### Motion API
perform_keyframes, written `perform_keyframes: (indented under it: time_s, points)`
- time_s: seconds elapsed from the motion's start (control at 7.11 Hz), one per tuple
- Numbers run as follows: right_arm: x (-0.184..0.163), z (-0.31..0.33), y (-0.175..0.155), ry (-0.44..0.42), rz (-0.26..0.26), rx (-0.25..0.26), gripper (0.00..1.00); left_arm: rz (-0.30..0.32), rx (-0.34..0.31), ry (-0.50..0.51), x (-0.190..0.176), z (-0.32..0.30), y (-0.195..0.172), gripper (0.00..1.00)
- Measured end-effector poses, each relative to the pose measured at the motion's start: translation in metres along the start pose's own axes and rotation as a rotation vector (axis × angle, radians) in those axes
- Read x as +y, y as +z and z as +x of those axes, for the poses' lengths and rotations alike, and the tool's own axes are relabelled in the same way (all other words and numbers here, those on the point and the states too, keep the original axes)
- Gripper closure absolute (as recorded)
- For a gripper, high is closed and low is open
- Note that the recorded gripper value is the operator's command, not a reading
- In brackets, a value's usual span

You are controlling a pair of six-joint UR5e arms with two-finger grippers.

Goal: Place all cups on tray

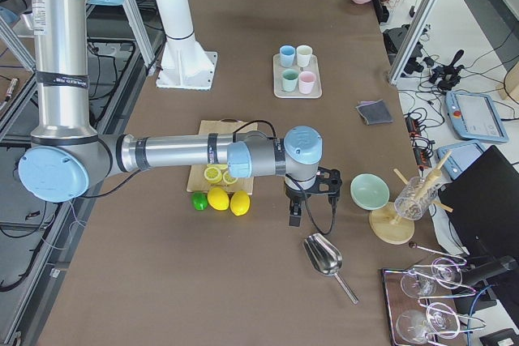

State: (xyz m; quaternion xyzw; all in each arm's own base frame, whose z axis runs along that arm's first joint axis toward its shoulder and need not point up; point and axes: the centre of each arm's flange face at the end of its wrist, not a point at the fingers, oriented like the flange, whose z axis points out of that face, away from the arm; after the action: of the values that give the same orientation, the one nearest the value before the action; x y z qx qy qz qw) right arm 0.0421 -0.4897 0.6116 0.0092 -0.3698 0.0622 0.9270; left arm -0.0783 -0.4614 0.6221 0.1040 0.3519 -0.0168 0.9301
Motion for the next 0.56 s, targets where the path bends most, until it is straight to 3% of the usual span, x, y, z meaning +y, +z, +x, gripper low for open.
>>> perform_keyframes:
  time_s: [0.56]
  points:
    - [0.0,0.0002,0.0008,0.002,-0.002,0.0,0.0,0.003,0.0,0.003,-0.0044,0.0011,-0.0004,0.02]
